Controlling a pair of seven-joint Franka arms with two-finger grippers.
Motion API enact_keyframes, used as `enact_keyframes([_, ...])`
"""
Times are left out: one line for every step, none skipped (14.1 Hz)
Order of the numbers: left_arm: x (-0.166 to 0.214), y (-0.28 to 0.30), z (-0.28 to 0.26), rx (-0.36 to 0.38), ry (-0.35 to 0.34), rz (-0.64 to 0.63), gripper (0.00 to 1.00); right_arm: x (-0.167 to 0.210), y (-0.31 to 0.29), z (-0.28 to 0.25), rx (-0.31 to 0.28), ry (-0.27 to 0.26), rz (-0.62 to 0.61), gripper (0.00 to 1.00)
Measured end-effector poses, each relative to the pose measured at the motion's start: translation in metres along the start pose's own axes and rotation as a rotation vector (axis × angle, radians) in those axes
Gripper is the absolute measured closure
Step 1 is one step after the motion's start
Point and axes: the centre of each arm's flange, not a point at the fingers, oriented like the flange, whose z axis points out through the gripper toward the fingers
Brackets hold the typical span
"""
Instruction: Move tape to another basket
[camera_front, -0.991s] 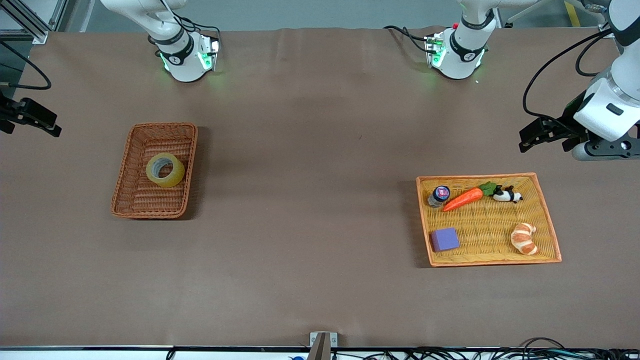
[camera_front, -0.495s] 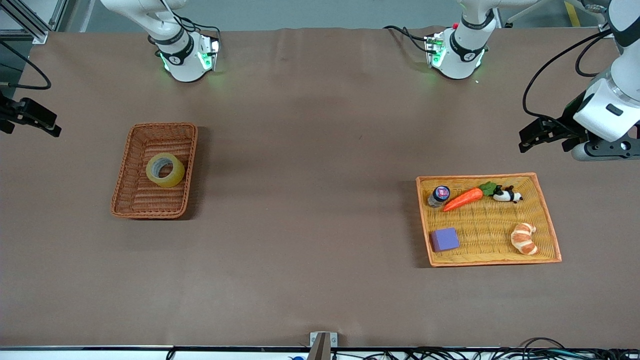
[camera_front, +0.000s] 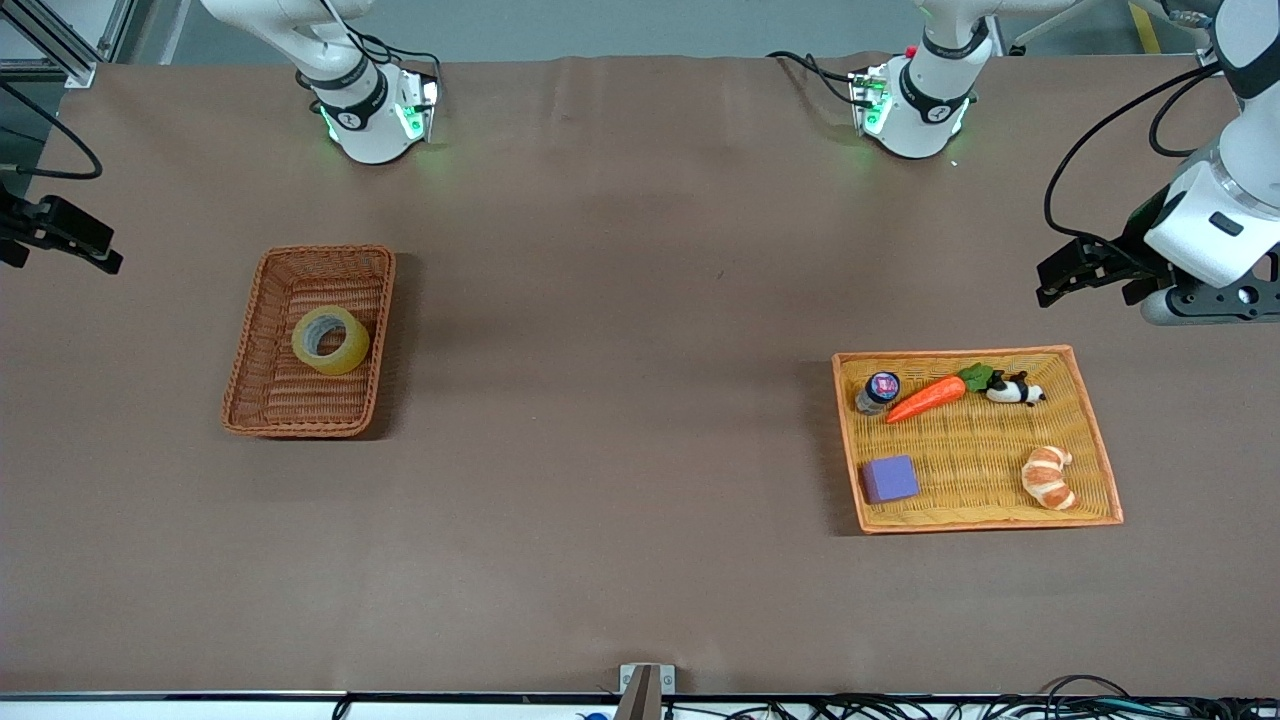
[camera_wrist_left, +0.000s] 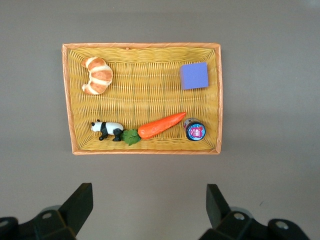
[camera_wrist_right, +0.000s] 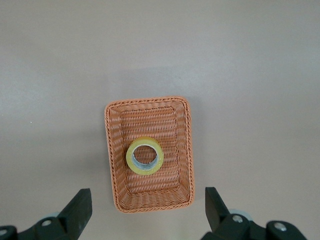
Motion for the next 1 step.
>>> enact_keyframes([0.0005, -0.0005, -0.0030, -0.001, 0.006, -0.001, 0.00, 0.0000, 0.0000, 0.0000, 0.000, 0.000, 0.000, 0.00])
